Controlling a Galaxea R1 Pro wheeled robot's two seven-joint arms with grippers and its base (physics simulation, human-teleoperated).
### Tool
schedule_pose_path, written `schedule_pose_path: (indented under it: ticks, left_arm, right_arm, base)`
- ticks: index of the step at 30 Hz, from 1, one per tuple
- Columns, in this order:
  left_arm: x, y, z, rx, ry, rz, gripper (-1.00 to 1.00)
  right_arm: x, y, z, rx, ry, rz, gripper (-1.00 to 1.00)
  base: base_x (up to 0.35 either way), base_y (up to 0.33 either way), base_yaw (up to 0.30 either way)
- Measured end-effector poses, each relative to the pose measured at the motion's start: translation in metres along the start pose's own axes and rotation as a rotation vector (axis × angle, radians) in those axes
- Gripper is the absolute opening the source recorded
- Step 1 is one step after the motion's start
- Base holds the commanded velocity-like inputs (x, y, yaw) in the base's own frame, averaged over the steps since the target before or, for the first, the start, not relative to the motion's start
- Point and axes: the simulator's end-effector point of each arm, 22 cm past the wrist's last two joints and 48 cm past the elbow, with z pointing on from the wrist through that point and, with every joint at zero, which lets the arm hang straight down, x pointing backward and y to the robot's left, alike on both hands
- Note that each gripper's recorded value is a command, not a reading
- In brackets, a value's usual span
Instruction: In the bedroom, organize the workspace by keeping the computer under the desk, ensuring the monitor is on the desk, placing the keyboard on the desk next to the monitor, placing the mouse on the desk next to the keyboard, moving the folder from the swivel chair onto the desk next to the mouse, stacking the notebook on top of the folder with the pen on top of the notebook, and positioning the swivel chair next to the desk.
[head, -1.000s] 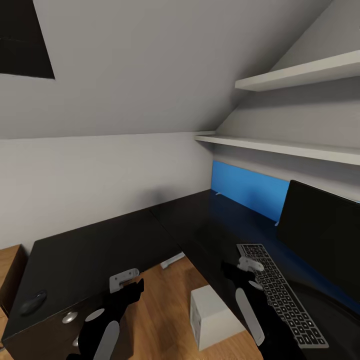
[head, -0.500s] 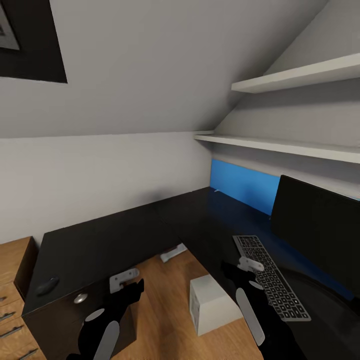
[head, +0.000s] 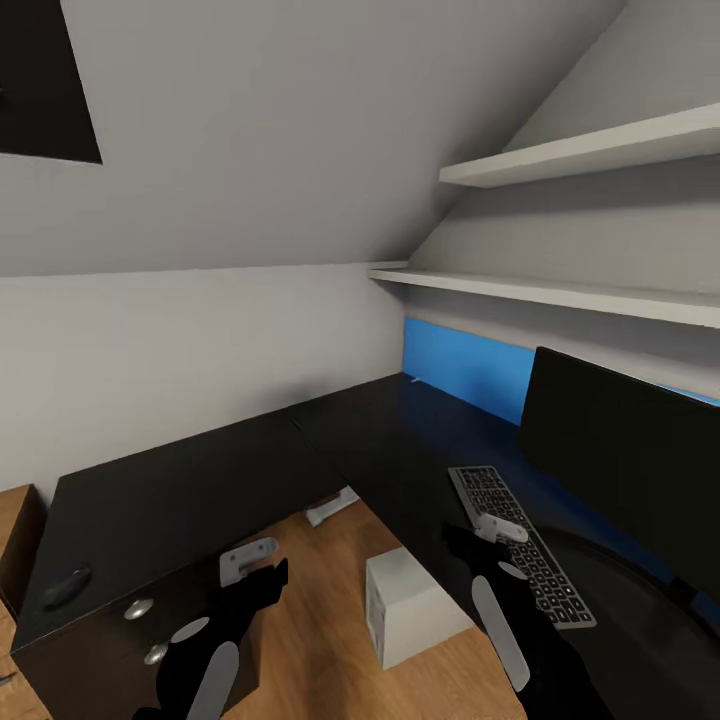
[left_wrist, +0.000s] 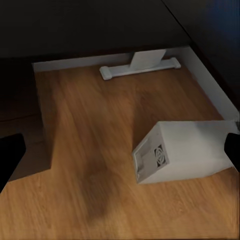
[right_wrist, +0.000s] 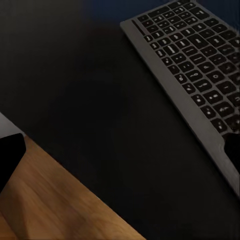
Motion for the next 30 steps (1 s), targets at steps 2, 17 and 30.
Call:
schedule_pose_path:
  ticks: [2, 17, 30]
  left_arm:
    - [0.0, 0.0, 0.0, 0.0, 0.0, 0.0, 1.0]
    - [0.0005, 0.0005, 0.0002, -0.001, 0.001, 0.0, 1.0]
    - [0.0001, 0.0006, 0.0001, -0.001, -0.001, 0.001, 1.0]
  right_arm:
    - [0.0, -0.0001, 0.0, 0.0, 0.0, 0.0, 1.0]
    - [-0.0001, 0.0, 0.0001, 0.0, 0.0, -0.001, 1.0]
    - [0.0042, -0.0036, 0.0023, 0.007, 0.0, -0.001, 1.0]
  base:
    - [0.0, 0.0, -0.274]
    - [0.0, 0.0, -0.189]
    - [0.096, 0.0, -0.007]
